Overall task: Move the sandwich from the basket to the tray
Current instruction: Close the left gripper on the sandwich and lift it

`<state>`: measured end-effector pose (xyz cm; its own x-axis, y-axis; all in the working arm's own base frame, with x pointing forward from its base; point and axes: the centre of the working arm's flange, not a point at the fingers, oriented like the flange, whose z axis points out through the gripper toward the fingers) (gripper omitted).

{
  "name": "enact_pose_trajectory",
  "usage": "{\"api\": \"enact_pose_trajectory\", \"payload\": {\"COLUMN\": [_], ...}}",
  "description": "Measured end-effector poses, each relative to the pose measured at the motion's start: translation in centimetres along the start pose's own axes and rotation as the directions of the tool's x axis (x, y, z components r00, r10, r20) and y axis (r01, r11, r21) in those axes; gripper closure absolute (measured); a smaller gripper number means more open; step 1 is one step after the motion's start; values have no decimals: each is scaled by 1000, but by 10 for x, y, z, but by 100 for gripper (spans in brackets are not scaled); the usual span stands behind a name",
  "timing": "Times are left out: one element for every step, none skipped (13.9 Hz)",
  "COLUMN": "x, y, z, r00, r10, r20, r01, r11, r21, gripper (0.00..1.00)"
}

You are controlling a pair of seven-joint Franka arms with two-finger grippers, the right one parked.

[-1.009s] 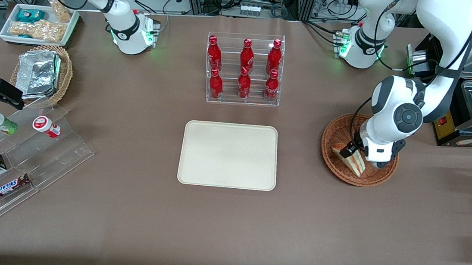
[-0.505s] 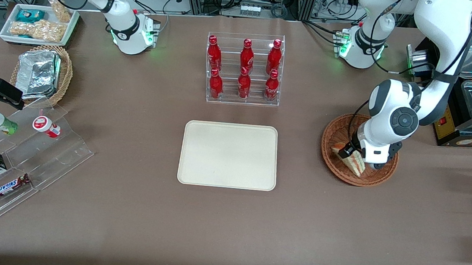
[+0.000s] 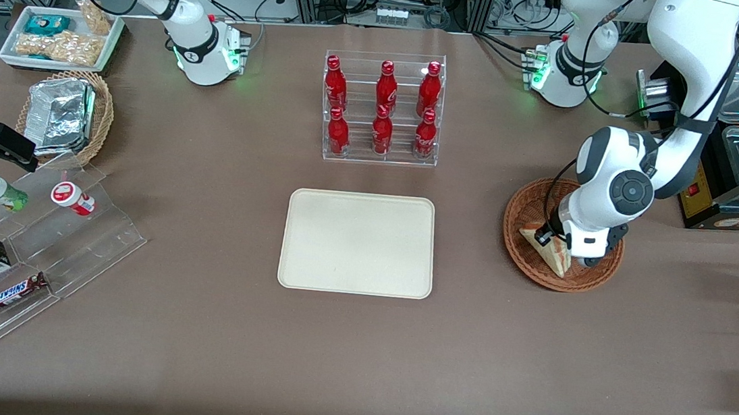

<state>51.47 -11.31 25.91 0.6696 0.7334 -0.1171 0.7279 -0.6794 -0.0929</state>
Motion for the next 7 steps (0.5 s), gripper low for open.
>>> {"api": "enact_pose_trajectory", "payload": {"x": [3, 5, 7, 8, 7, 3, -5], "y": [3, 7, 11, 14, 17, 20, 24], "z": [-8, -17, -29, -41, -54, -68, -82], "r00": [1000, 1000, 1000, 1000, 1000, 999, 998], "r10": [-1, -2, -2, 1, 7, 21, 46], "r20": [-9, -18, -23, -25, -26, -34, -53], "r01": [1, 2, 1, -2, -8, -22, -47], "r11": [1000, 1000, 999, 999, 1000, 999, 999], "r21": [-14, -28, -35, -34, -29, -25, -18], "gripper": [87, 87, 87, 87, 87, 87, 87]}}
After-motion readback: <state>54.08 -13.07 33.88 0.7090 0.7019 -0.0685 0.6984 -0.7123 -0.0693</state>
